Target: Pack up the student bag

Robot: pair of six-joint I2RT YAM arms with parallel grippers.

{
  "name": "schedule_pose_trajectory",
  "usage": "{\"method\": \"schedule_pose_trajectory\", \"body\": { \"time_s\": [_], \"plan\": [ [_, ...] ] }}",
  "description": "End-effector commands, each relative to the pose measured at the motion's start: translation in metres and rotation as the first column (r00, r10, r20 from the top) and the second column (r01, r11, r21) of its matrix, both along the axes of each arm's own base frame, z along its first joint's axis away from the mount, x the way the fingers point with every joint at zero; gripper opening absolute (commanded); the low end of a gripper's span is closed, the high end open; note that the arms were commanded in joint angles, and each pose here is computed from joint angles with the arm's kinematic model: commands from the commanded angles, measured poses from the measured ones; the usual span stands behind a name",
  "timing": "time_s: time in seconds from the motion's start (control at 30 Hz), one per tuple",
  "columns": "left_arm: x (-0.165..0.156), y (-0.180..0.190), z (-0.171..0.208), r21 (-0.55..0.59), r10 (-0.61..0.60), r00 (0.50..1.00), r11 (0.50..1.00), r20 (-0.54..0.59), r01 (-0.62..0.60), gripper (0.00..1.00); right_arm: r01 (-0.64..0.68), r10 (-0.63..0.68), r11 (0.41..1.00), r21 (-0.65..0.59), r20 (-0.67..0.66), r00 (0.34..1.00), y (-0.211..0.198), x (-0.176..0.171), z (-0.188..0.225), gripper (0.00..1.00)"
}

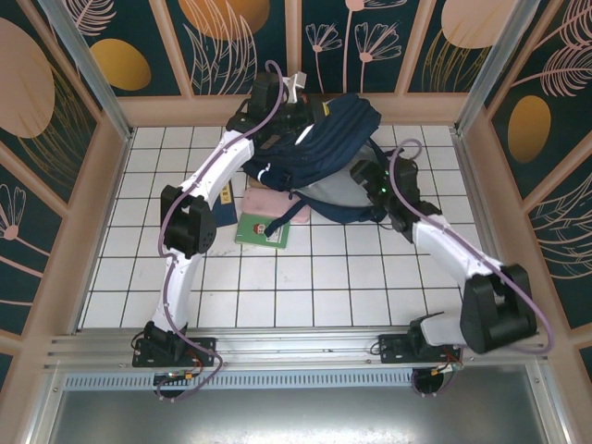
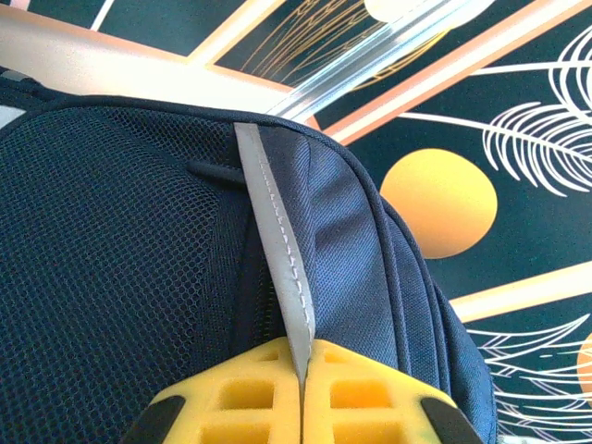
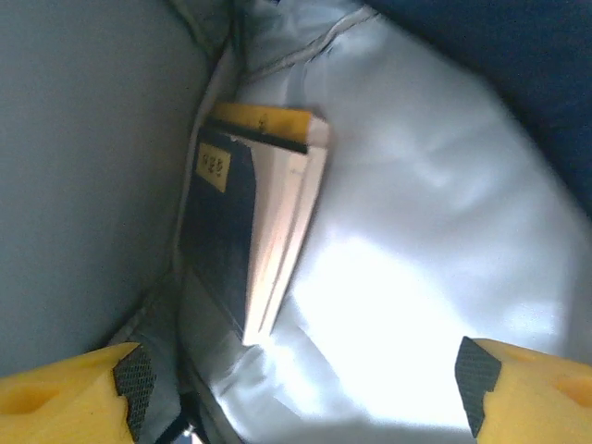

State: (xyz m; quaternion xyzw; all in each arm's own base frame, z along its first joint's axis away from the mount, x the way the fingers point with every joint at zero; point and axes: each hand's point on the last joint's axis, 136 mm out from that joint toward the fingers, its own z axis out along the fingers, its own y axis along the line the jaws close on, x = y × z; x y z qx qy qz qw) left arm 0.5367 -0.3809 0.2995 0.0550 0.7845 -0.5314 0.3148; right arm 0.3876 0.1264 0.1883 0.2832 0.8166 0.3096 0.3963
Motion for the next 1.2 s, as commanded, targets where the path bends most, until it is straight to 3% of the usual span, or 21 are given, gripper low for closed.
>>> {"method": "schedule_pose_trajectory", "body": {
  "time_s": [0.0, 0.13, 0.3, 0.4, 0.57, 0.7, 1.0, 1.17],
  "plan": [
    [0.0, 0.009, 0.082, -0.105, 0.03, 0.979, 0.994, 0.2, -0.009, 0.0, 0.146, -0.15, 0.981, -0.126, -0.017, 0.989, -0.045, -0.013, -0.016, 0.82],
    [0.0, 0.009, 0.077, -0.096, 0.024, 0.981, 0.995, 0.193, -0.005, 0.0, 0.233, -0.236, 0.952, -0.199, 0.008, 0.972, -0.071, -0.024, -0.023, 0.78],
    [-0.002, 0.009, 0.075, -0.078, 0.019, 0.981, 0.997, 0.192, -0.004, 0.0, 0.176, -0.193, 0.962, -0.208, -0.067, 0.979, -0.072, -0.014, -0.041, 0.79],
    [-0.001, 0.009, 0.077, -0.081, 0.022, 0.98, 0.997, 0.2, -0.005, 0.0, 0.151, -0.174, 0.972, -0.182, -0.116, 0.978, -0.072, -0.009, -0.058, 0.7],
    [0.006, 0.005, 0.081, -0.105, 0.036, 0.974, 0.994, 0.224, -0.013, 0.0, 0.11, -0.128, 0.986, -0.129, -0.149, 0.98, -0.059, -0.007, -0.082, 0.32],
    [-0.005, -0.021, 0.08, -0.123, -0.021, 0.969, 0.991, 0.247, 0.053, 0.0, 0.081, -0.093, 0.994, -0.075, -0.17, 0.981, -0.044, -0.012, -0.098, 0.01],
    [-0.052, -0.097, 0.057, -0.113, -0.16, 0.953, 0.975, 0.258, 0.194, 0.0, 0.081, -0.064, 0.993, 0.08, -0.2, 0.978, -0.005, -0.058, -0.135, 0.0],
    [-0.069, -0.125, 0.033, -0.099, -0.212, 0.951, 0.966, 0.226, 0.239, 0.0, 0.203, -0.189, 0.977, 0.064, -0.179, 0.965, -0.021, -0.083, -0.132, 0.0]
  ]
}}
